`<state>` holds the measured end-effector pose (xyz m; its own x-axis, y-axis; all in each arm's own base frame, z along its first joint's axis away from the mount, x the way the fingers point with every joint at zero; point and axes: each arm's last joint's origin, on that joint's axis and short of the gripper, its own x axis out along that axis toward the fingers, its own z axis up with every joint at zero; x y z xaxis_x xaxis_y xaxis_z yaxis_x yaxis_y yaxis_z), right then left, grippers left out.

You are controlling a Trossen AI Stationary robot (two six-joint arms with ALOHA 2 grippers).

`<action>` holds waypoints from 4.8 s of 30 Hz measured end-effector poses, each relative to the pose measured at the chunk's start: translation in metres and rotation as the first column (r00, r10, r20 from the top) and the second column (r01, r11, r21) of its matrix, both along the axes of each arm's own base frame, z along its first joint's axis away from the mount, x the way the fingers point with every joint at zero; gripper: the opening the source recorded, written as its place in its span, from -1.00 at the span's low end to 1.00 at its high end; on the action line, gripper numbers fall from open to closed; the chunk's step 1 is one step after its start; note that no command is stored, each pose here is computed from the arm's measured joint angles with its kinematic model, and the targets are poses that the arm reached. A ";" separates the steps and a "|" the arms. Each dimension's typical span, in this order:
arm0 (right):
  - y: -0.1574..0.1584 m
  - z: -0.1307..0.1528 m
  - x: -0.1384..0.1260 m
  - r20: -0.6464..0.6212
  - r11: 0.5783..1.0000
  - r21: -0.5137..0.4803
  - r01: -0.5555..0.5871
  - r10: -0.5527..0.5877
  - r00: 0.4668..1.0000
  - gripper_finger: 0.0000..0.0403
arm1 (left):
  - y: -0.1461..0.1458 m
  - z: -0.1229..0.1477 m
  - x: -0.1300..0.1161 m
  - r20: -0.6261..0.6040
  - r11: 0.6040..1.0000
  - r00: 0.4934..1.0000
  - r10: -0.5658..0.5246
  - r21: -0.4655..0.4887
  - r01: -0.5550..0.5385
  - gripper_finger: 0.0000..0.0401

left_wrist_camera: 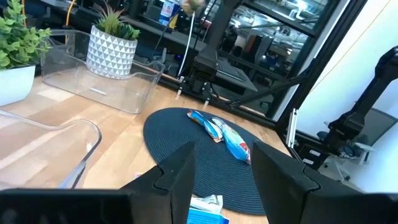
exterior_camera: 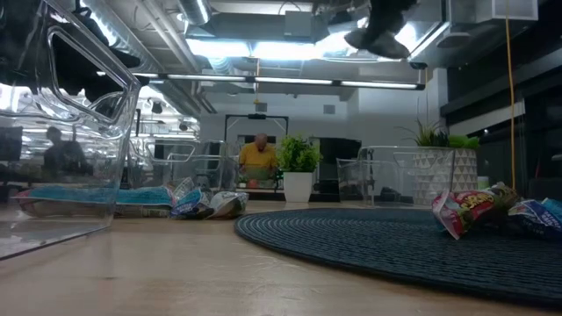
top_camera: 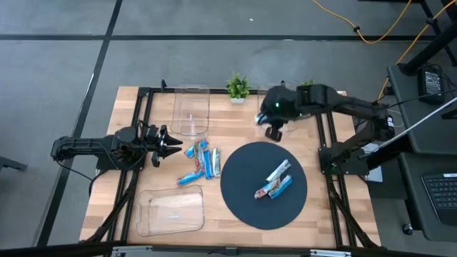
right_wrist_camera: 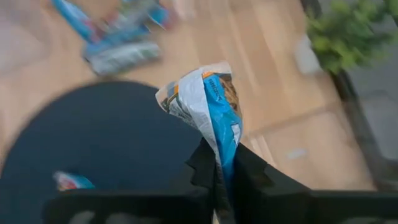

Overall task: Pick and place Granola Bars by type
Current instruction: Put the yellow granola bar into the top right transparent bin

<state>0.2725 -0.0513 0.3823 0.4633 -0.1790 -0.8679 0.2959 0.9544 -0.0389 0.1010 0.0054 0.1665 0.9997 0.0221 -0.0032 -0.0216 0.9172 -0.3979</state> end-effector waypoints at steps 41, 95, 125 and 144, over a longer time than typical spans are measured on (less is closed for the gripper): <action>-0.120 -0.126 -0.043 -0.077 0.991 0.111 0.081 -0.073 0.994 -0.18 | 0.004 0.000 0.000 -0.004 0.992 0.992 0.129 0.004 -0.129 -0.26; 0.078 -0.206 -0.050 -0.207 0.877 0.222 -0.427 0.470 0.858 0.64 | 0.001 -0.003 0.000 -0.034 0.999 0.999 0.024 -0.025 -0.025 -0.26; 0.079 -0.241 -0.039 -0.319 0.864 0.247 -0.438 0.499 0.805 -0.39 | 0.002 -0.003 0.000 -0.033 0.996 0.997 0.073 -0.041 -0.075 -0.26; 0.085 -0.151 0.005 -0.184 0.838 0.236 -0.491 0.535 0.825 -0.92 | 0.002 -0.003 0.000 -0.033 0.996 0.996 0.078 -0.033 -0.079 -0.26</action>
<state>0.2780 0.0336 0.2310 0.2265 0.1884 -0.9556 -0.2359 0.9625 0.1338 0.1008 0.0077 0.1632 0.9943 0.0995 -0.0370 -0.1058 0.8979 -0.4273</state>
